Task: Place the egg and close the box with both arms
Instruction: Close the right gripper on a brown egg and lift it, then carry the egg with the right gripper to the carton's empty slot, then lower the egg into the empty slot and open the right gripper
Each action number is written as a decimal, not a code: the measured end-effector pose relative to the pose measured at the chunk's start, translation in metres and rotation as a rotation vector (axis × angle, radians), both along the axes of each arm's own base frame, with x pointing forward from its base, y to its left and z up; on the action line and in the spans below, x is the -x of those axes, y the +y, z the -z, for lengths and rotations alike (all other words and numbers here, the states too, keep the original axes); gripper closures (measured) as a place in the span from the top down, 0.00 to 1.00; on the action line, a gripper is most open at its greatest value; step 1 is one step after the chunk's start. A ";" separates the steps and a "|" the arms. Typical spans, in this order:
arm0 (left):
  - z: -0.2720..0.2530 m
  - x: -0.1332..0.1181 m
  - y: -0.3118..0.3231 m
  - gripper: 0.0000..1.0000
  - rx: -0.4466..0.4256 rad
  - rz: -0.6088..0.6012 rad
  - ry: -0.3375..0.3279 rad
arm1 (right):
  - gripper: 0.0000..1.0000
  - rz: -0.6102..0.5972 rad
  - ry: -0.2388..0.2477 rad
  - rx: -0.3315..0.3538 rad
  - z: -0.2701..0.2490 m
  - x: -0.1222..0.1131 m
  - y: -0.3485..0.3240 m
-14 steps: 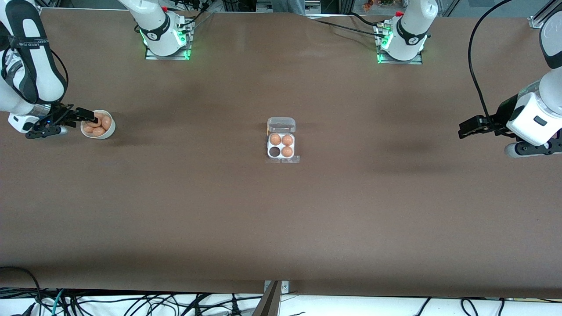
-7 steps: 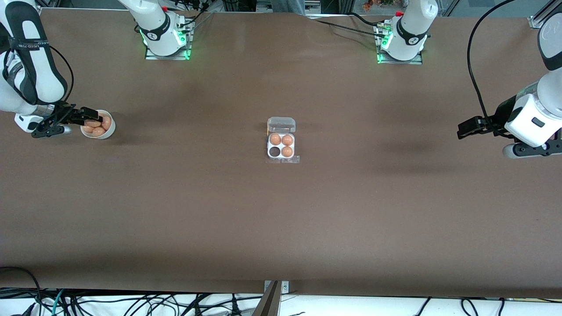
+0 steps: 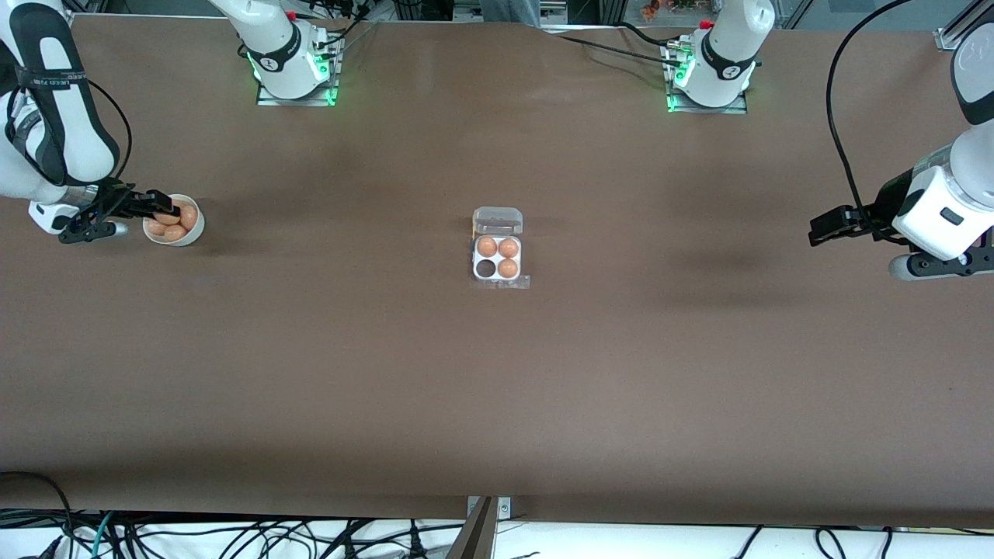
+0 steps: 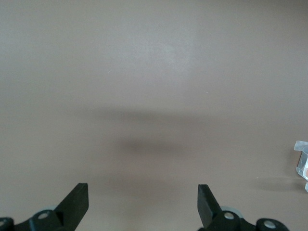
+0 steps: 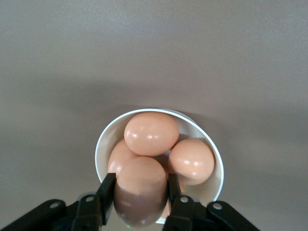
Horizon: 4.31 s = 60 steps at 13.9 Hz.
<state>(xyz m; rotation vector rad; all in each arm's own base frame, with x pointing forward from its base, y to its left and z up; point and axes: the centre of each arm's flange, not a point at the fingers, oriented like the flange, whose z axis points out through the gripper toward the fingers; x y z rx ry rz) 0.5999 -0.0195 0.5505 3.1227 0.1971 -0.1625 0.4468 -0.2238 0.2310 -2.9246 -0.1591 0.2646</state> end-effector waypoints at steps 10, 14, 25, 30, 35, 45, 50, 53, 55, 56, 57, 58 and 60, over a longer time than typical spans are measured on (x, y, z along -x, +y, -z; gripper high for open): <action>0.000 0.000 -0.001 1.00 0.001 0.002 0.000 | 0.48 0.006 0.034 -0.039 -0.054 -0.049 0.023; 0.000 0.000 -0.001 1.00 0.001 0.002 0.000 | 0.48 0.059 0.054 0.010 -0.097 -0.103 0.112; 0.000 0.000 -0.002 1.00 0.001 0.003 0.000 | 0.48 0.447 0.028 0.261 -0.121 -0.126 0.505; 0.000 0.000 -0.002 1.00 0.001 0.003 0.000 | 0.48 0.481 0.064 0.235 -0.074 -0.111 0.629; 0.000 0.000 -0.002 1.00 0.001 0.003 0.000 | 0.48 0.505 0.079 0.174 -0.056 -0.114 0.682; 0.000 0.000 -0.001 1.00 0.001 0.003 0.000 | 0.48 0.515 0.111 0.130 -0.017 -0.106 0.705; 0.000 0.000 -0.001 1.00 0.001 0.002 0.000 | 0.48 0.534 0.141 0.116 -0.009 -0.105 0.706; 0.000 0.000 -0.001 1.00 0.001 0.002 -0.001 | 0.52 0.536 0.146 0.125 -0.001 -0.105 0.705; 0.000 0.000 -0.001 0.99 0.001 0.002 -0.001 | 0.65 0.537 0.144 0.124 -0.001 -0.106 0.704; 0.000 0.000 -0.001 0.99 0.001 0.002 -0.001 | 0.76 0.538 0.141 0.120 -0.004 -0.108 0.705; 0.000 0.000 -0.001 0.99 0.001 0.002 -0.001 | 0.85 0.539 0.138 0.115 -0.006 -0.110 0.704; 0.000 0.000 -0.001 0.99 0.001 0.002 -0.001 | 0.96 0.541 0.134 0.111 -0.008 -0.113 0.703; -0.001 0.000 -0.002 0.94 0.011 0.001 -0.001 | 1.00 0.550 0.124 0.106 -0.012 -0.121 0.696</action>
